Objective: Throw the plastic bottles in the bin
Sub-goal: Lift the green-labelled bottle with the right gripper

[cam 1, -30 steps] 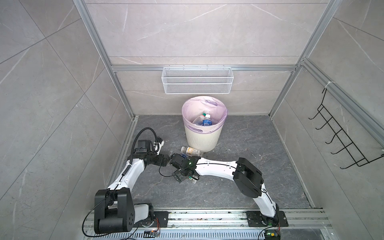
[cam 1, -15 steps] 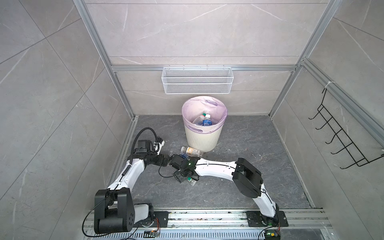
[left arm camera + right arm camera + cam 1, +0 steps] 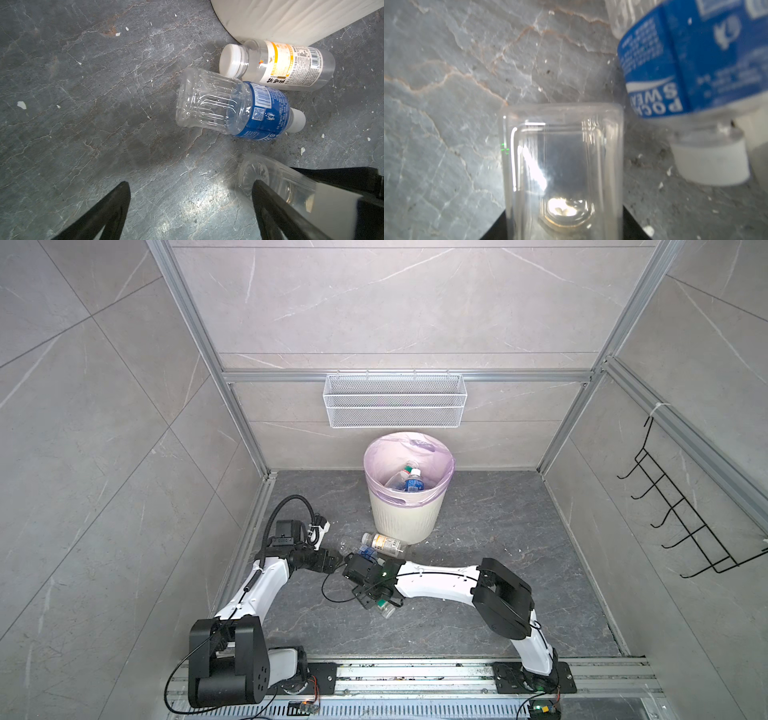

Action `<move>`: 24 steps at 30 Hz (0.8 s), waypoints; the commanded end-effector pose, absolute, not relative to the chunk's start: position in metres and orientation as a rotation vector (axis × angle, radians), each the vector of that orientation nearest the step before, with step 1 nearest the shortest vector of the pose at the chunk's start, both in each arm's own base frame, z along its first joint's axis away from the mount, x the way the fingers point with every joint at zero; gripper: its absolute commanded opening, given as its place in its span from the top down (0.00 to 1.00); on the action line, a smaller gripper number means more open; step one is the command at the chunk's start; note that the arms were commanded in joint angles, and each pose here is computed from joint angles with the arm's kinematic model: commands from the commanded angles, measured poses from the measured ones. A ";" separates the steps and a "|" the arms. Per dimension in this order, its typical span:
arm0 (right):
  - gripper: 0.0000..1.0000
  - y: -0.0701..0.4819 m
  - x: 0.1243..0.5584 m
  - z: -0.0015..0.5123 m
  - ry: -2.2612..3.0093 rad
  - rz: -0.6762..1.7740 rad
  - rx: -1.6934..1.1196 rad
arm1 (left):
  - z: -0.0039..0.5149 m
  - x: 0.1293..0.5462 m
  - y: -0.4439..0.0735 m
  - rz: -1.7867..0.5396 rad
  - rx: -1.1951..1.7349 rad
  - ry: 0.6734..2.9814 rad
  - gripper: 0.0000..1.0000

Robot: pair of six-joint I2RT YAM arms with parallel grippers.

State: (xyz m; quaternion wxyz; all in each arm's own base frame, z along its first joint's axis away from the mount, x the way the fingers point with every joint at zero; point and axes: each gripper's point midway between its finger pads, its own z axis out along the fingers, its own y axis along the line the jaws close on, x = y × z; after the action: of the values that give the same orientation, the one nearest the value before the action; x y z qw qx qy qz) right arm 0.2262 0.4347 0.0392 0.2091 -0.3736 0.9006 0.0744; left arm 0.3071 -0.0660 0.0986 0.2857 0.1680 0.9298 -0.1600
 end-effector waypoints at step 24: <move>0.48 0.336 0.216 0.134 2.346 0.248 -0.638 | 0.123 0.304 -0.085 -0.312 0.601 2.350 0.05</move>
State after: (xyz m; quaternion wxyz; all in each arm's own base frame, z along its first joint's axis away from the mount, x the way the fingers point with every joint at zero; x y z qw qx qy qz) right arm 0.2134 0.3472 0.1214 0.3192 -0.2711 0.9030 0.0958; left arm 0.3016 -0.0832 0.1133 0.3157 0.2141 0.9145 -0.1345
